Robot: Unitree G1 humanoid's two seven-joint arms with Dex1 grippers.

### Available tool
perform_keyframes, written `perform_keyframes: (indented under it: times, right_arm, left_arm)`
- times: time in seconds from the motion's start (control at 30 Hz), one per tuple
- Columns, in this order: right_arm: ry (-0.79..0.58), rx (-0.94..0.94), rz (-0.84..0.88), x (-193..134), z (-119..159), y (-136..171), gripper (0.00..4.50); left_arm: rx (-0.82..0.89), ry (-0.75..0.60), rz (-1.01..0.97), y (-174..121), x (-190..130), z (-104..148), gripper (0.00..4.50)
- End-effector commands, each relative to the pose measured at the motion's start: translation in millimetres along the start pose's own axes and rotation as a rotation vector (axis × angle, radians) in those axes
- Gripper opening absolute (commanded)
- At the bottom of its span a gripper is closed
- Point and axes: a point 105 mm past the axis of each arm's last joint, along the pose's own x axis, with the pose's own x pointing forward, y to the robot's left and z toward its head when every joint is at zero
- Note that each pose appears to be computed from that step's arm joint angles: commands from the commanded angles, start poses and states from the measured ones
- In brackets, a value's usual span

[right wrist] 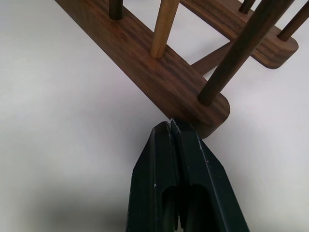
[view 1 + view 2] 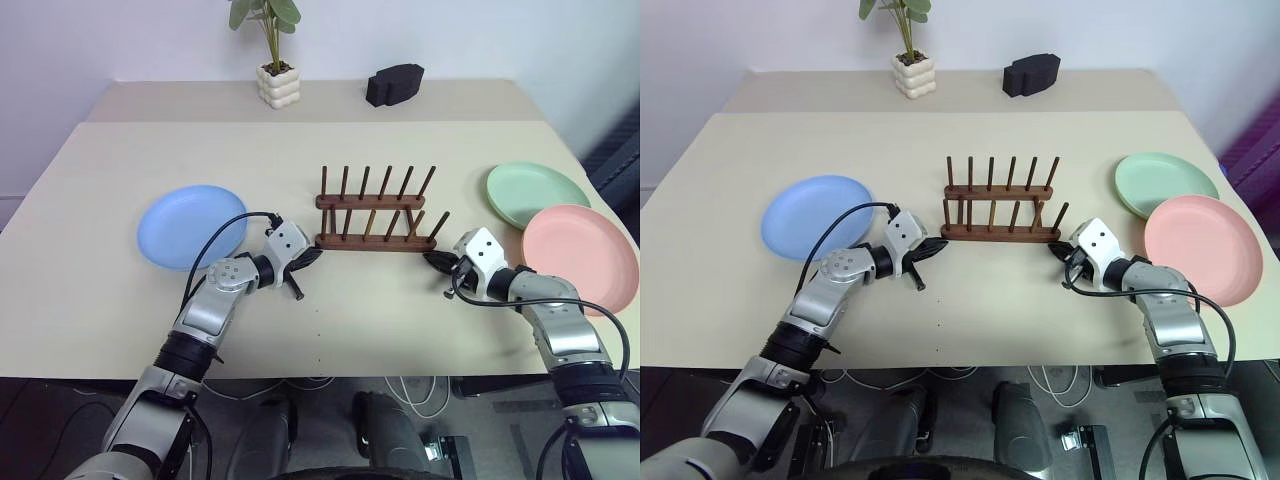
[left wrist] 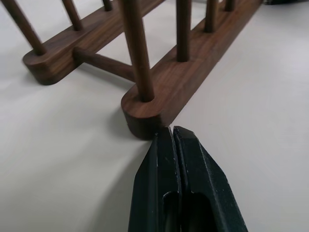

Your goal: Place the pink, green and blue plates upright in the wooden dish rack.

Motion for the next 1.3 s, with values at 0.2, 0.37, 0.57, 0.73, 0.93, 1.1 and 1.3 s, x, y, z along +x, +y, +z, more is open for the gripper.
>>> perform_keyframes:
  times: [0.2,0.37,0.57,0.73,0.93,1.1,1.3]
  right_arm:
    - [-0.011,-0.001,0.018,-3.0,4.4,2.4,0.02]
    - [-0.028,-0.010,0.048,-29.7,22.8,-2.8,0.02]
    - [-0.066,0.024,-0.008,-75.8,52.4,-23.2,2.26]
    - [-0.011,0.040,-0.175,-112.0,49.5,-51.7,4.45]
    - [0.105,0.085,-0.224,-126.4,23.8,-46.0,4.45]
    - [0.187,0.095,-0.289,-131.4,0.2,-34.9,4.45]
    - [0.263,0.082,-0.368,-133.9,-15.9,-33.3,4.45]
  left_arm:
    - [-0.012,0.006,0.008,1.6,-9.7,-5.1,0.00]
    - [-0.056,-0.132,-0.029,-0.3,-28.1,22.6,0.00]
    - [-0.102,-0.214,-0.055,1.7,-55.7,39.7,0.00]
    - [-0.116,-0.232,-0.199,-22.8,-62.8,44.6,0.00]
    - [-0.103,-0.262,-0.367,-54.1,-52.8,56.7,0.00]
    - [-0.099,-0.269,-0.445,-73.5,-38.1,59.8,0.00]
    - [-0.121,-0.288,-0.523,-87.7,-35.3,63.4,0.00]
